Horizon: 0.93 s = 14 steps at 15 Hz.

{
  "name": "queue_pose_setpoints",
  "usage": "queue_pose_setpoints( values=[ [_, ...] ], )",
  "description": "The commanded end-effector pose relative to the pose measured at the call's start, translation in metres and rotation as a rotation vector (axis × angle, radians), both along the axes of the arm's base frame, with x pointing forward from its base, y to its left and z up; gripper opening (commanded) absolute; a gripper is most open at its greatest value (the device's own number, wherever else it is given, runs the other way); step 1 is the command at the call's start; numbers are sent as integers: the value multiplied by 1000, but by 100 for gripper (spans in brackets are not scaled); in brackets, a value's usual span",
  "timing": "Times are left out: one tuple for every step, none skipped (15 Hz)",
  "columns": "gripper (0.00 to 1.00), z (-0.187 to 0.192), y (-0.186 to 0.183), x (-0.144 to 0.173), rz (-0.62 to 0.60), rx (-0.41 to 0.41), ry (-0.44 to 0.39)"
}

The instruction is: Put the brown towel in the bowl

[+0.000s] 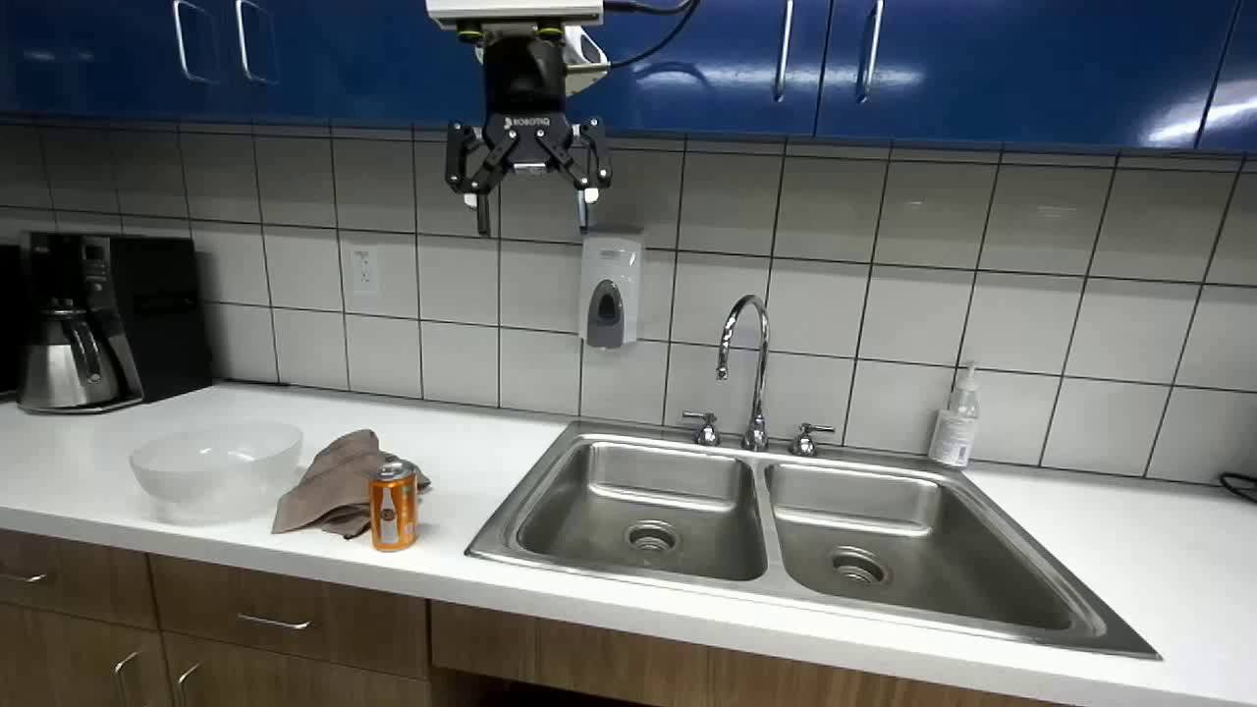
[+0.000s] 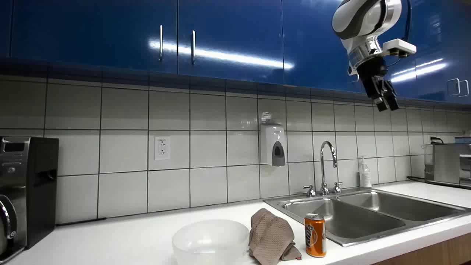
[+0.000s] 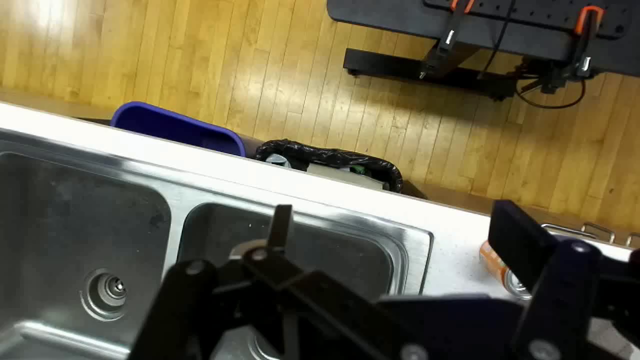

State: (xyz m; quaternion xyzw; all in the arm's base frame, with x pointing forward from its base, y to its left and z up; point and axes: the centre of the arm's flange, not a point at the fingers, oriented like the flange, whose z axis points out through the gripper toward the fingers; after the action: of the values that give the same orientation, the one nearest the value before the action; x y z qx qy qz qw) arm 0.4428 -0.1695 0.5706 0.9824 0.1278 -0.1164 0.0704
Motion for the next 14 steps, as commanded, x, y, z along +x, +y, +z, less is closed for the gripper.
queue_pose_setpoints(
  values=[
    [100, 0, 0, 0, 0, 0, 0],
    [100, 0, 0, 0, 0, 0, 0],
    [100, 0, 0, 0, 0, 0, 0],
    [100, 0, 0, 0, 0, 0, 0],
    [100, 0, 0, 0, 0, 0, 0],
    [100, 0, 0, 0, 0, 0, 0],
    [100, 0, 0, 0, 0, 0, 0],
    [100, 0, 0, 0, 0, 0, 0],
    [100, 0, 0, 0, 0, 0, 0],
    [100, 0, 0, 0, 0, 0, 0],
    [100, 0, 0, 0, 0, 0, 0],
    [100, 0, 0, 0, 0, 0, 0],
    [100, 0, 0, 0, 0, 0, 0],
    [100, -3, 2, 8, 29, -11, -8]
  ],
)
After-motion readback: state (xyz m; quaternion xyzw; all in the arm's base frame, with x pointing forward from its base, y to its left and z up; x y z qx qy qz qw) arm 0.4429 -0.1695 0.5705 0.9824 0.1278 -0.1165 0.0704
